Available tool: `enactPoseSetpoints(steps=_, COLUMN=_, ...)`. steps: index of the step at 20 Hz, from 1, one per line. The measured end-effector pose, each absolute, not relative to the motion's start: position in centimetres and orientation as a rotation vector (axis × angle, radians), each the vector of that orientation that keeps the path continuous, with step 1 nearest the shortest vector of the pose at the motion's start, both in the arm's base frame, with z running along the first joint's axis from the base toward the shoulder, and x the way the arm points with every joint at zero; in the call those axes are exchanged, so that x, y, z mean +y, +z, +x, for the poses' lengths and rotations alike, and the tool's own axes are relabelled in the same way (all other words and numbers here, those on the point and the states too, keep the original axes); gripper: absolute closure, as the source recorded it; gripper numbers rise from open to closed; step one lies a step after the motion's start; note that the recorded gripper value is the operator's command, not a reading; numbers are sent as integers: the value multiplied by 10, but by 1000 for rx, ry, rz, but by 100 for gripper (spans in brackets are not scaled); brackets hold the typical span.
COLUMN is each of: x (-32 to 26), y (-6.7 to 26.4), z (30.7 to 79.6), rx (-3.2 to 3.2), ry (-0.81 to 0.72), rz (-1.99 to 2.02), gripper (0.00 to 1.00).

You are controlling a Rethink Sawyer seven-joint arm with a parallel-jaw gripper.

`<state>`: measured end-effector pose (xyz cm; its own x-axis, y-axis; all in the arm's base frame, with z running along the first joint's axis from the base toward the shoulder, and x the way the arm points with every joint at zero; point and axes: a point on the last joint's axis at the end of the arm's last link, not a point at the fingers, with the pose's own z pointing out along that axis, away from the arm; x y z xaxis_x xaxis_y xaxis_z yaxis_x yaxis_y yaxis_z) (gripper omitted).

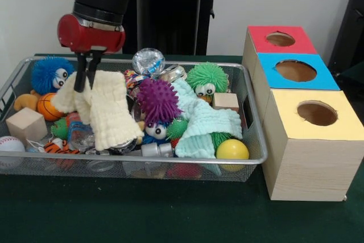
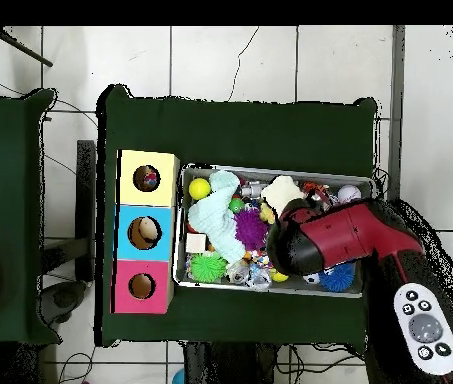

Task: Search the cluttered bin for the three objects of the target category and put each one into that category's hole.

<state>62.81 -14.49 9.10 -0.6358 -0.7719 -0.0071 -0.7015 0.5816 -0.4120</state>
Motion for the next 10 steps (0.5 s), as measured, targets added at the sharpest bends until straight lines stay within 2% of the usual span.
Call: enactPoseSetpoints(steps=10, x=-174, y=123, z=665, rx=2573, ry=-581, rz=-1364, gripper=100)
